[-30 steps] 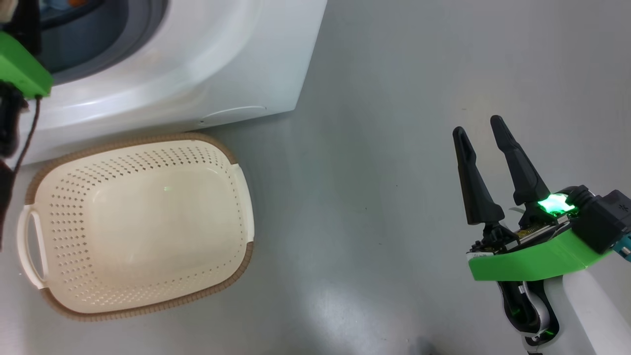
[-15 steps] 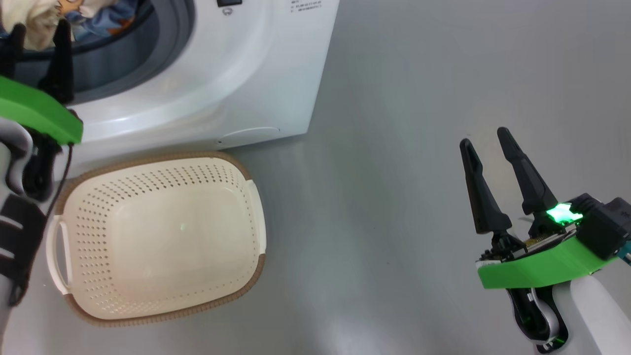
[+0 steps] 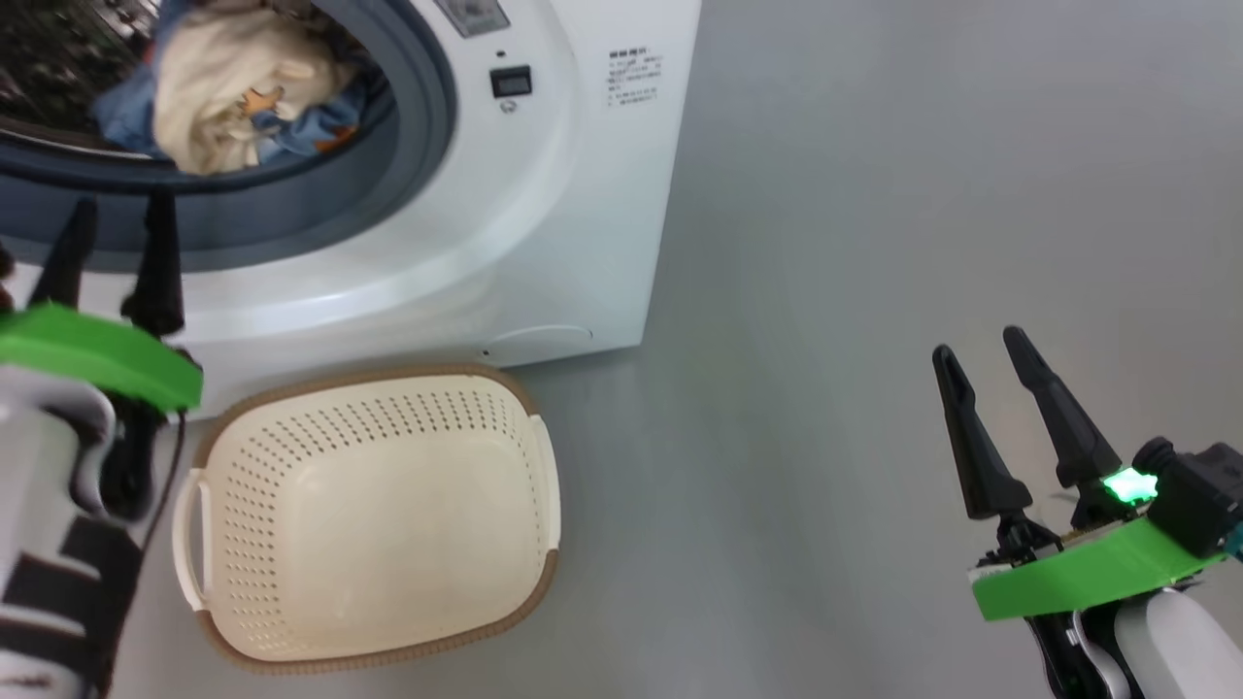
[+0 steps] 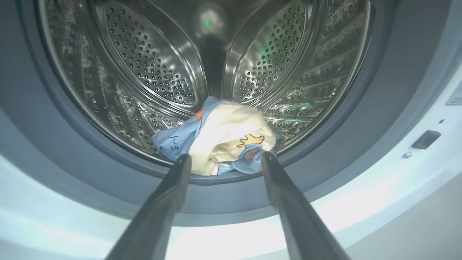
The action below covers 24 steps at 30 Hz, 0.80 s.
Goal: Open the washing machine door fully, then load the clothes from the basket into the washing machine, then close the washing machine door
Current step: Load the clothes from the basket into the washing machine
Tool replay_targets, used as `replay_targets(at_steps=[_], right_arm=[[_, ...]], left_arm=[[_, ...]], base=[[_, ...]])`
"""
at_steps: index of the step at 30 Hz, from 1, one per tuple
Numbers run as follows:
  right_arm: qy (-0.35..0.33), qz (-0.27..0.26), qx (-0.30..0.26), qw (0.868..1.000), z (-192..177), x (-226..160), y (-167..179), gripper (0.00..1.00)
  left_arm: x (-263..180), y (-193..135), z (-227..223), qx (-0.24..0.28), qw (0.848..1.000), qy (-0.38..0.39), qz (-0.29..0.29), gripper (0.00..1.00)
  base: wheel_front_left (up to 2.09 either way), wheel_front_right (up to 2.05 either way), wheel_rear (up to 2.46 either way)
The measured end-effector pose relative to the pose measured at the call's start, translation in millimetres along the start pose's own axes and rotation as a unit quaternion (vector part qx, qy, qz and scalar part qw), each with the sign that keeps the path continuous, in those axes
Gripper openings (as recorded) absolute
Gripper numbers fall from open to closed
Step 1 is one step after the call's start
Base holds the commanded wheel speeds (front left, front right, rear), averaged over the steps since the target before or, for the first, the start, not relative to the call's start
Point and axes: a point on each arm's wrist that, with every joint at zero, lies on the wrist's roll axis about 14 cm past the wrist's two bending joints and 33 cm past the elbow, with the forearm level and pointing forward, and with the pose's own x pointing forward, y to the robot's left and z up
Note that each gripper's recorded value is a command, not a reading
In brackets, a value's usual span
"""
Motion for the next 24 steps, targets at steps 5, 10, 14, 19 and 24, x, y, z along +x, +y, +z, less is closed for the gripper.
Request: replay_targets(at_steps=[5, 10, 14, 19, 24], right_arm=[[-0.005, 0.005, -0.005, 1.000, 7.9, -12.6, 3.7, 1.00], [-0.012, 0.008, -0.011, 1.000, 16.9, -24.2, 5.1, 1.00], [-0.016, 0.008, -0.016, 1.000, 22.2, -34.4, 5.6, 1.00], [-0.021, 0.008, -0.022, 1.000, 28.1, -46.8, 5.1, 1.00], [-0.026, 0.007, -0.026, 0.999, 32.7, -56.9, 4.6, 1.00]], left_arm=[[-34.4, 5.2, 0.7, 0.002, 1.000, -0.015, 0.018, 1.00], [-66.4, 9.9, 7.2, 0.002, 0.999, -0.039, 0.033, 1.00], [-92.3, 15.3, 9.5, 0.003, 0.997, -0.055, 0.049, 1.00], [-122.2, 20.9, 7.8, 0.007, 0.995, -0.066, 0.068, 1.00], [-145.0, 22.8, 8.6, 0.016, 0.994, -0.077, 0.077, 1.00]], base=[[0.00, 0.00, 0.00], [0.00, 0.00, 0.00], [0.00, 0.00, 0.00], [0.00, 0.00, 0.00], [0.00, 0.00, 0.00]])
